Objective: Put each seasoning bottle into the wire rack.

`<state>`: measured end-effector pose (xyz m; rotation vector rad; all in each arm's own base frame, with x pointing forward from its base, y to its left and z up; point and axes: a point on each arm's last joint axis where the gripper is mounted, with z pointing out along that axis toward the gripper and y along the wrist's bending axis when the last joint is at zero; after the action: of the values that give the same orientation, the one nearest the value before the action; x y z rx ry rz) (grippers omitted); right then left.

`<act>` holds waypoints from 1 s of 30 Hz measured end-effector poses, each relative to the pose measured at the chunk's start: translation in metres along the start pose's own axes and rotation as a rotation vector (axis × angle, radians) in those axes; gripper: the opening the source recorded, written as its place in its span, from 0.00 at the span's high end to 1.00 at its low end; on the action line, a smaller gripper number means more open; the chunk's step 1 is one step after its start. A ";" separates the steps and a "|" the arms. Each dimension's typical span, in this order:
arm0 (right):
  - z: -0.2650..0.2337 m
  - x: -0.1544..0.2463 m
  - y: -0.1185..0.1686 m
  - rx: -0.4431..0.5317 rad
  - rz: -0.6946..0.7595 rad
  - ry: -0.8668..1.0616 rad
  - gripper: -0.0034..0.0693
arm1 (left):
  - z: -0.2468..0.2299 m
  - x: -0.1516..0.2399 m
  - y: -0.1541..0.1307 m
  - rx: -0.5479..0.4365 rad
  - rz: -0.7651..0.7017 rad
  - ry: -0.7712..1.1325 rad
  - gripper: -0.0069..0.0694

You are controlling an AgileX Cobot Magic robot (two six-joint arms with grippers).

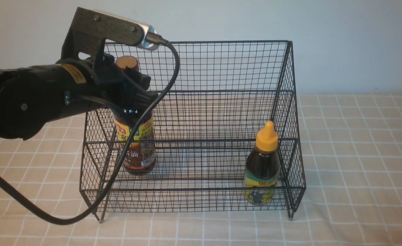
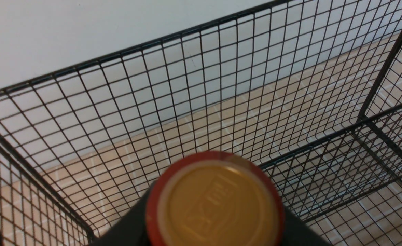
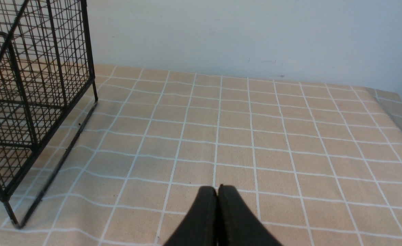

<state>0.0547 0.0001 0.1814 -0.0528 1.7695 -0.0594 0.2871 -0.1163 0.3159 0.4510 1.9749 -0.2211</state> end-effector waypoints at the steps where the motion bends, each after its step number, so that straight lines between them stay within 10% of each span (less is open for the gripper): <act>1: 0.000 0.000 0.000 0.000 0.000 0.000 0.97 | 0.001 0.000 0.000 0.000 0.000 0.002 0.55; 8: 0.000 0.000 0.000 0.000 0.000 0.000 0.97 | 0.010 -0.001 0.001 -0.007 0.000 -0.024 0.36; 17: 0.000 0.000 0.000 0.000 0.000 0.000 0.97 | -0.021 -0.019 0.001 -0.011 0.000 -0.116 0.36; 30: 0.000 0.000 0.000 0.000 0.000 0.000 0.97 | -0.129 -0.018 -0.005 0.045 -0.054 0.009 0.81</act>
<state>0.0547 0.0001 0.1814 -0.0528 1.7695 -0.0594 0.1844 -0.0797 0.3881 0.4284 1.9963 -0.2986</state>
